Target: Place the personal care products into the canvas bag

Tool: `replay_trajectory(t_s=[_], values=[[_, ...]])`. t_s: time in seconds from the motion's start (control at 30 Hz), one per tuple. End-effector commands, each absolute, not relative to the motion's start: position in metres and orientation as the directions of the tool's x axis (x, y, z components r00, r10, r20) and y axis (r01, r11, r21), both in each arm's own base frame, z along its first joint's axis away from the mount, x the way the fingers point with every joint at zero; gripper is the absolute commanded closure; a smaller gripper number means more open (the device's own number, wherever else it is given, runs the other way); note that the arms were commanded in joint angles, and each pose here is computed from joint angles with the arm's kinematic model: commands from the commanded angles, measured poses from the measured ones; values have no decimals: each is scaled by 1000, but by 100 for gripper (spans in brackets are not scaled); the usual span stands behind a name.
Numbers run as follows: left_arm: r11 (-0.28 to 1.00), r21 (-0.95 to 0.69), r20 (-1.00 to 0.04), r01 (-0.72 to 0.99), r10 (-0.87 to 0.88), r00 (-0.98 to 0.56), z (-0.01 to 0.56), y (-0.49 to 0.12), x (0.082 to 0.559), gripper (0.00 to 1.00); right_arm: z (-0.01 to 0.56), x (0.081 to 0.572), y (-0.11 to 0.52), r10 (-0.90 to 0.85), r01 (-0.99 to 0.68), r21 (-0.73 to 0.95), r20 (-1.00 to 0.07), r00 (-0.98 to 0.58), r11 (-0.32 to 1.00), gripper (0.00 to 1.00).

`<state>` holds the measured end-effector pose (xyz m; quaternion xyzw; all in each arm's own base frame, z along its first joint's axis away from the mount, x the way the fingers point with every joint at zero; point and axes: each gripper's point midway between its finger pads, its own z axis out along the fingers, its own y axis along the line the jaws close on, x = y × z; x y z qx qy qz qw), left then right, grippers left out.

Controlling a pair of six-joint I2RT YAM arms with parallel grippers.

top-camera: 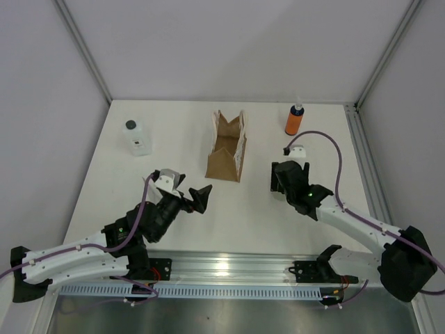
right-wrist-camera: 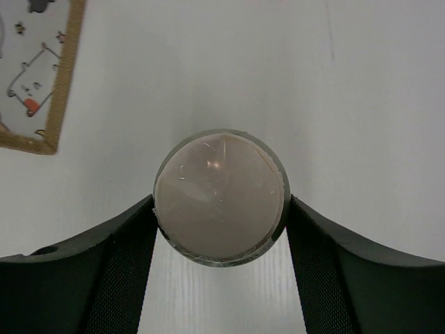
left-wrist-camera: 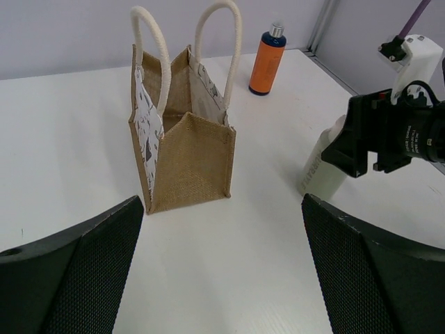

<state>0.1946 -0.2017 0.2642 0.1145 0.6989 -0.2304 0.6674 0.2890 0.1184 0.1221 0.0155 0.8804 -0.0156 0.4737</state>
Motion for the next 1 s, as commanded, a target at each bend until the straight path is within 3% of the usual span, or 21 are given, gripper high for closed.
replay_trajectory(t_s=[0.0, 0.47, 0.53, 0.57, 0.67, 0.83, 0.87, 0.9, 0.97], values=[[887, -183, -982, 423, -181, -46, 273, -194, 200, 1, 166, 318, 160, 29, -30, 46, -903, -428, 998, 100], [923, -186, -982, 336, -189, -25, 268, -180, 208, 1, 167, 317, 221, -23, -226, 83, -904, -428, 971, 98], [925, -182, -982, 333, -185, -25, 268, -180, 208, 1, 162, 314, 219, -24, -231, 82, -905, -424, 970, 90], [924, -181, -983, 336, -183, -24, 268, -181, 208, 1, 165, 317, 222, -4, -231, 98, -914, -406, 968, 77], [928, -172, -984, 330, -174, -25, 266, -182, 210, 1, 159, 317, 219, -32, -231, 69, -913, -406, 971, 58], [933, -157, -987, 324, -156, -30, 264, -184, 211, 1, 159, 327, 220, -58, -226, 36, -916, -397, 974, 41], [934, -155, -988, 321, -153, -30, 262, -183, 211, 1, 156, 329, 220, -64, -226, 32, -913, -403, 974, 30], [935, -154, -988, 320, -153, -30, 263, -183, 211, 1, 156, 331, 221, -63, -223, 31, -913, -404, 974, 27], [935, -155, -988, 319, -154, -29, 264, -183, 212, 1, 154, 336, 220, -68, -216, 25, -910, -409, 976, 24]])
